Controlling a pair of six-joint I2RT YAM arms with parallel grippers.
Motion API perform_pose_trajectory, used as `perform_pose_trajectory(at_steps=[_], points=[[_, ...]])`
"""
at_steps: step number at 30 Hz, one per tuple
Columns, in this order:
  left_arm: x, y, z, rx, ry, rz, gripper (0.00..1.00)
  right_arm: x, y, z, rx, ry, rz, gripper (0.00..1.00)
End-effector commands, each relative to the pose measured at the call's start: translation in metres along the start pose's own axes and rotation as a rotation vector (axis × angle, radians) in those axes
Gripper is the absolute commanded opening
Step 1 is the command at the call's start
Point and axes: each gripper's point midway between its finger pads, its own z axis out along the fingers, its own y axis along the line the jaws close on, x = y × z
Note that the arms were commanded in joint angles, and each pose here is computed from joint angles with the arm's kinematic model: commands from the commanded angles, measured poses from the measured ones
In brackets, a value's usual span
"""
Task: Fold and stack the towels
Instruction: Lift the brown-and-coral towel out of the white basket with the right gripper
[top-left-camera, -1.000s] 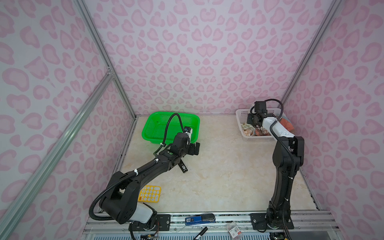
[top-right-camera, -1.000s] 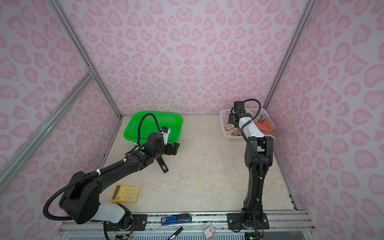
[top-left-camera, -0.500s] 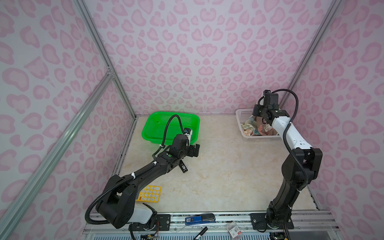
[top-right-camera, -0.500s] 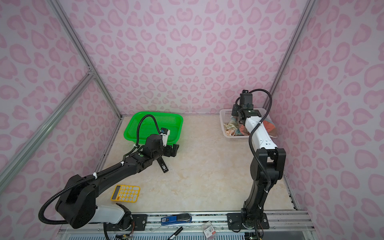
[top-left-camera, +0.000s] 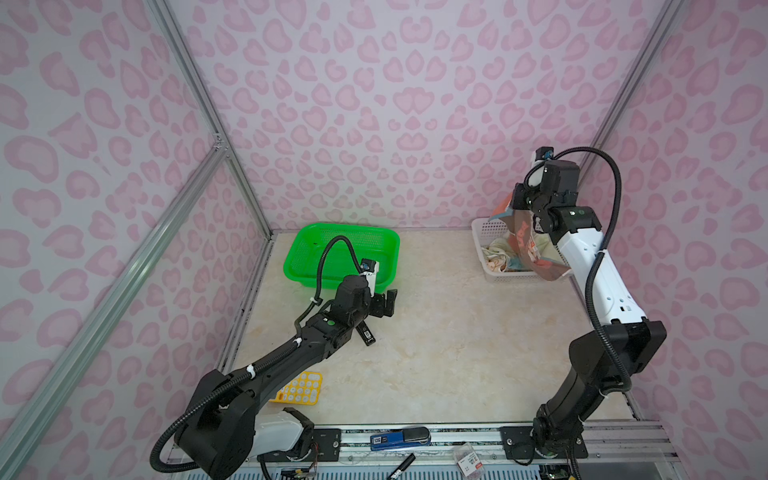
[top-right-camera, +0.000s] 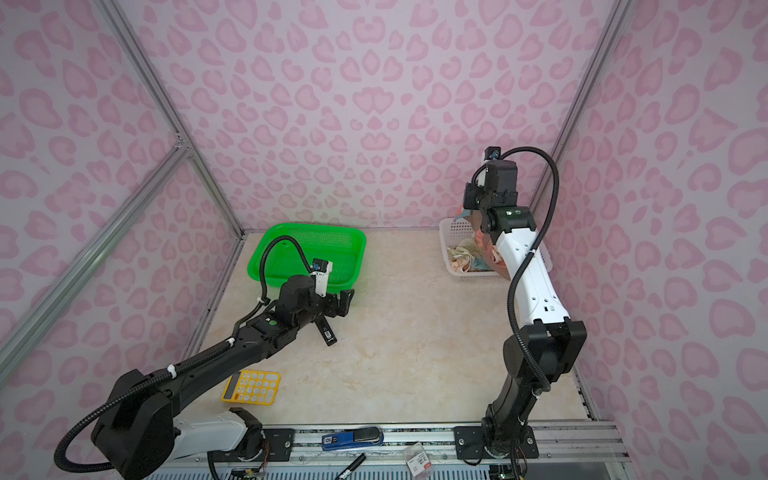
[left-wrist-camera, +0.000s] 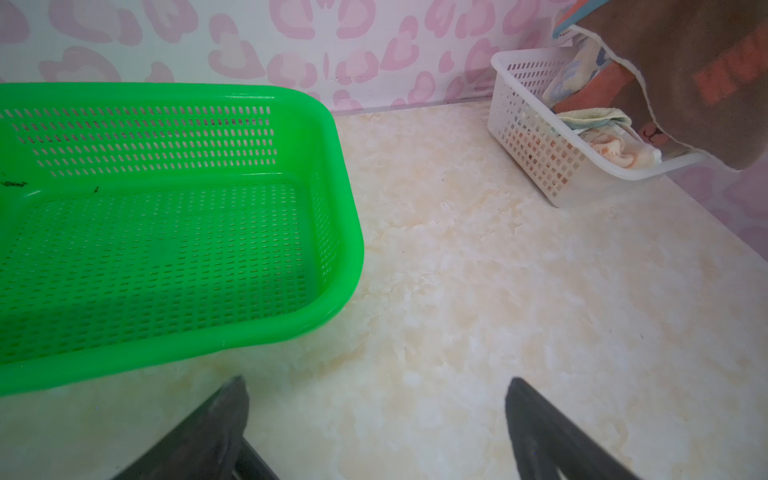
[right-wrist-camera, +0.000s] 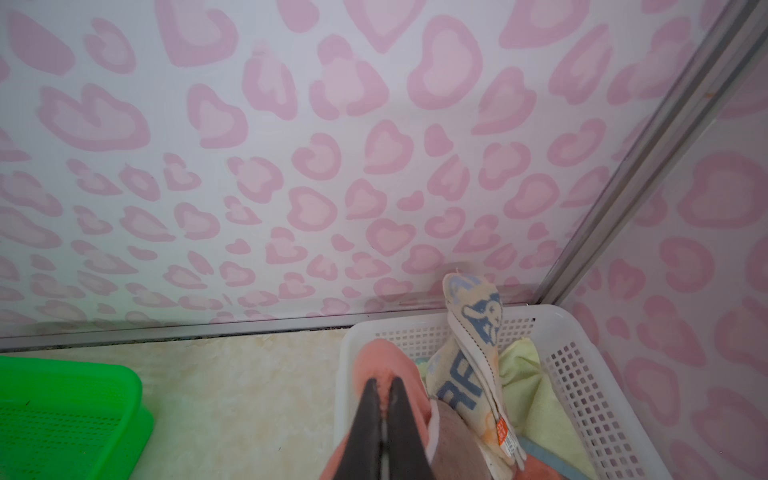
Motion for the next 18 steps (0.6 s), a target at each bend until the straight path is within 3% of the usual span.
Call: perform_pose_trajectory(at_steps=[1,11,18], points=[[-0.019,-0.006,-0.008,0.039,-0.108,-0.012,0.98,-0.012,0.023,-0.017,-0.061,-0.016,-0.071,0.0],[-0.034,-0.002,-0.034,0.028,-0.247,0.002,0.98,-0.051,0.119,-0.089,-0.269,-0.141,-0.209,0.0],[-0.035,0.023,-0.045,-0.1,-0.281,-0.085,0.98,-0.033,0.192,-0.117,-0.456,-0.146,-0.255,0.0]])
